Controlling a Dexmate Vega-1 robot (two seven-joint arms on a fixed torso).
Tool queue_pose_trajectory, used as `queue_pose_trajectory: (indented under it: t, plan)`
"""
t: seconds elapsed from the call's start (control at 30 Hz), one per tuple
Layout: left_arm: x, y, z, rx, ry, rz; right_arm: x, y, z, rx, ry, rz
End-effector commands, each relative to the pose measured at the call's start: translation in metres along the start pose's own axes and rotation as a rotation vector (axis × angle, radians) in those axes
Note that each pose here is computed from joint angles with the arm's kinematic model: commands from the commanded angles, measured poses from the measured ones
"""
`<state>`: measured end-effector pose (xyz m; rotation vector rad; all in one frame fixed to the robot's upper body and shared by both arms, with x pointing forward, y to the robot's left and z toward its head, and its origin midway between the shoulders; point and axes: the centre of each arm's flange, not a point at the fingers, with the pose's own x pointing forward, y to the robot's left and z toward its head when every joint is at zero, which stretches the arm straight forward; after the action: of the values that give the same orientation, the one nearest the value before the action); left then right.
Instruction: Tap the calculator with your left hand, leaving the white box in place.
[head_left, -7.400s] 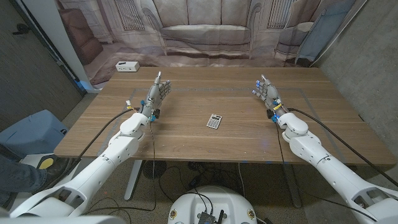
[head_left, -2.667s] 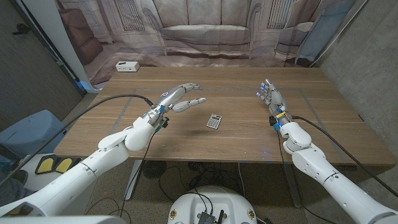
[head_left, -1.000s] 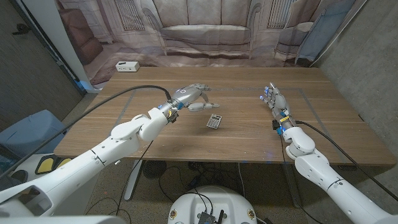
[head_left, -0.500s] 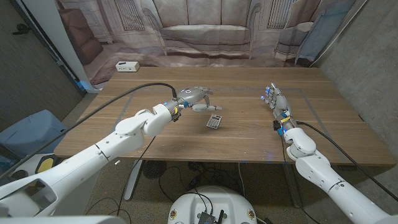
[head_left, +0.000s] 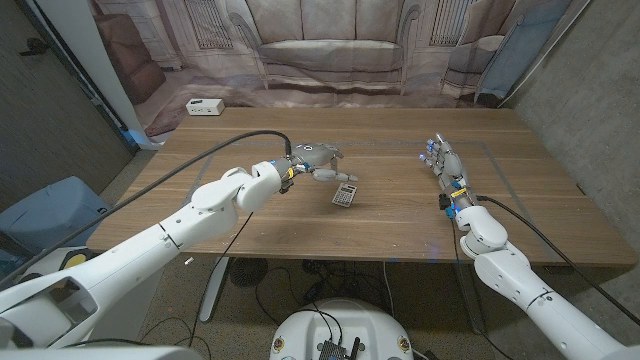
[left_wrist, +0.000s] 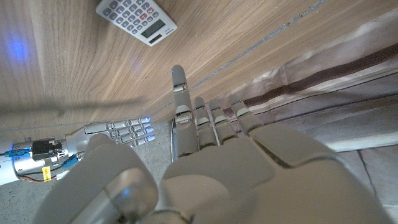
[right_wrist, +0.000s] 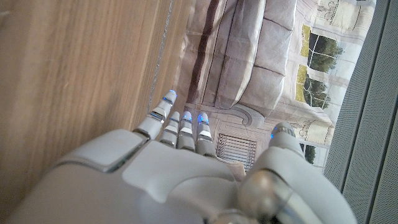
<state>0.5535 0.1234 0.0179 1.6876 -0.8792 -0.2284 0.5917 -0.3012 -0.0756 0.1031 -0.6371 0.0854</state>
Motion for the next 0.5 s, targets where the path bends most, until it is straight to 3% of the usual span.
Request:
queue_pose_trajectory:
  t: [0.03, 0.5]
  plan:
    - [0.0075, -0.0046, 0.0024, 0.018, -0.005, -0.047, -0.0014, -0.0023, 0.0005, -0.003, 0.001, -0.01]
    - [0.0136, -0.014, 0.0075, 0.021, -0.019, -0.087, 0.0006, -0.0044, -0.001, -0.001, 0.006, -0.012]
